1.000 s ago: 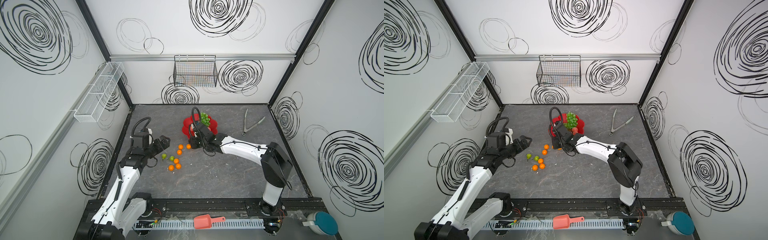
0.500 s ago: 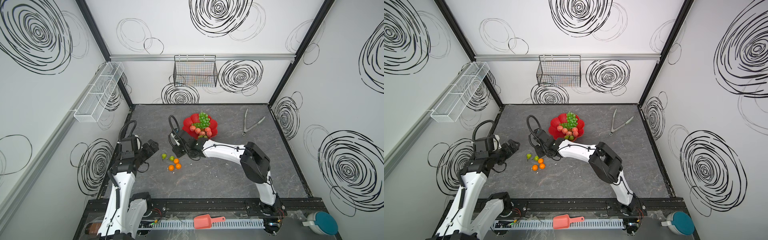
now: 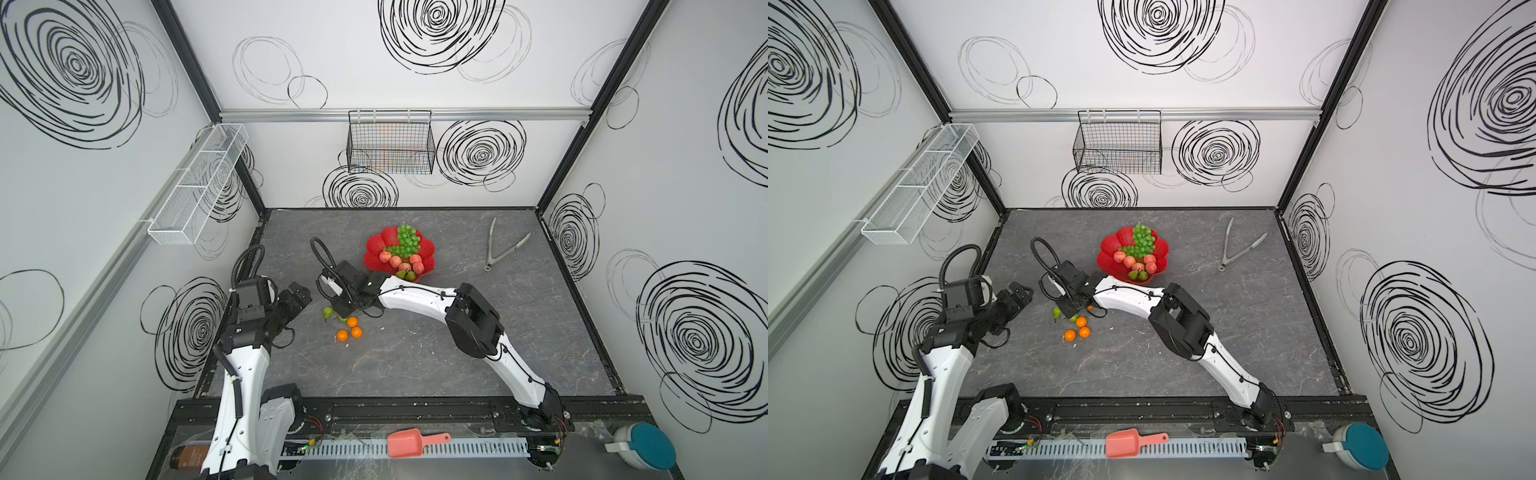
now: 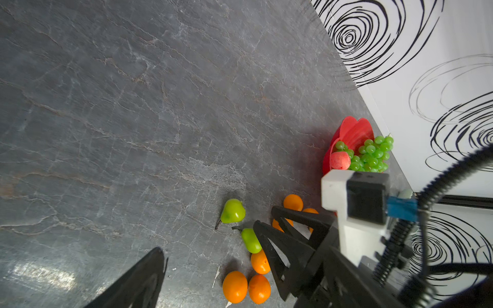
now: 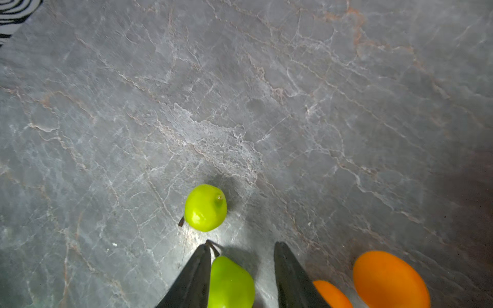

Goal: Arrange fruit in a fruit bowl
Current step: Pick up the fruit from the middle-left of the table.

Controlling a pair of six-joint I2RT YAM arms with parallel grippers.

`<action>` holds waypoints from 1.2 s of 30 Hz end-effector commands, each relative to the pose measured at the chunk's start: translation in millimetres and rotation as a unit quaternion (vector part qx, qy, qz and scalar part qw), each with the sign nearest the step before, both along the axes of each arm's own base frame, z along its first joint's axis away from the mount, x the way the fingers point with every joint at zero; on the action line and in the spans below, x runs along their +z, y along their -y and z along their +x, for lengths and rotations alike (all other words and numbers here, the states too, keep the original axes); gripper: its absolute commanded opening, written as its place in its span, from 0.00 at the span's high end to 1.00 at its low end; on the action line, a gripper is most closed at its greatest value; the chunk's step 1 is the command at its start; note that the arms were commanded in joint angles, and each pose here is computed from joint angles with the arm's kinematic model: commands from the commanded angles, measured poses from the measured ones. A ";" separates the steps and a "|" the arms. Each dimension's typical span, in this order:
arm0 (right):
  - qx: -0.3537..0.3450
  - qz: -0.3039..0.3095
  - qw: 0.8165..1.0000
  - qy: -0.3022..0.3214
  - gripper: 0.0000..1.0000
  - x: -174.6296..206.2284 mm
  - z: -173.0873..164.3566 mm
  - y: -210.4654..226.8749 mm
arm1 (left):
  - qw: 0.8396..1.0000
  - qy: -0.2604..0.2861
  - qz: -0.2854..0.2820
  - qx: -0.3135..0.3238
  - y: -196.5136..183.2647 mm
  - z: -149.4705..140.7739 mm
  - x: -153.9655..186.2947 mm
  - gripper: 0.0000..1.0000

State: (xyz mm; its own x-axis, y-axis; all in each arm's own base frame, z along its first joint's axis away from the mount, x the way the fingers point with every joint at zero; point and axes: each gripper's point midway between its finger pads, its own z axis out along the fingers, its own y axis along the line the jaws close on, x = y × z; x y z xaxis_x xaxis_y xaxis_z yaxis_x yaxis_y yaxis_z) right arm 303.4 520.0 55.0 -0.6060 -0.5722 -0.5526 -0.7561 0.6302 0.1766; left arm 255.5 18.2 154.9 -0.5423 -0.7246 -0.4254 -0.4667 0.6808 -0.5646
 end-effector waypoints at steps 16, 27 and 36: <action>0.044 -0.050 0.997 -0.035 0.50 -22.7 -18.2 9.7 | 1.000 0.011 -0.016 -0.006 2.3 7.1 -0.7 0.04; 0.050 -0.062 0.996 -0.041 0.50 -29.2 -23.8 12.1 | 1.000 0.012 -0.017 -0.009 3.4 6.7 -1.2 0.04; 0.055 -0.070 0.995 -0.044 0.49 -34.0 -27.6 14.7 | 1.000 0.013 -0.018 -0.010 3.8 7.5 -1.4 0.04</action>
State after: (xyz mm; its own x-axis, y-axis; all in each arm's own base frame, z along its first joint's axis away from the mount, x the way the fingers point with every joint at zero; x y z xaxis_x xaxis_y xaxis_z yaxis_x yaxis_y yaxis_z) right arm 282.5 507.0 28.2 -0.5895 -0.6785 -0.4383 -0.7959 0.5805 0.1719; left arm 257.6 11.6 151.2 -0.5616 -0.7253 -0.3981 -0.4508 0.6717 -0.5878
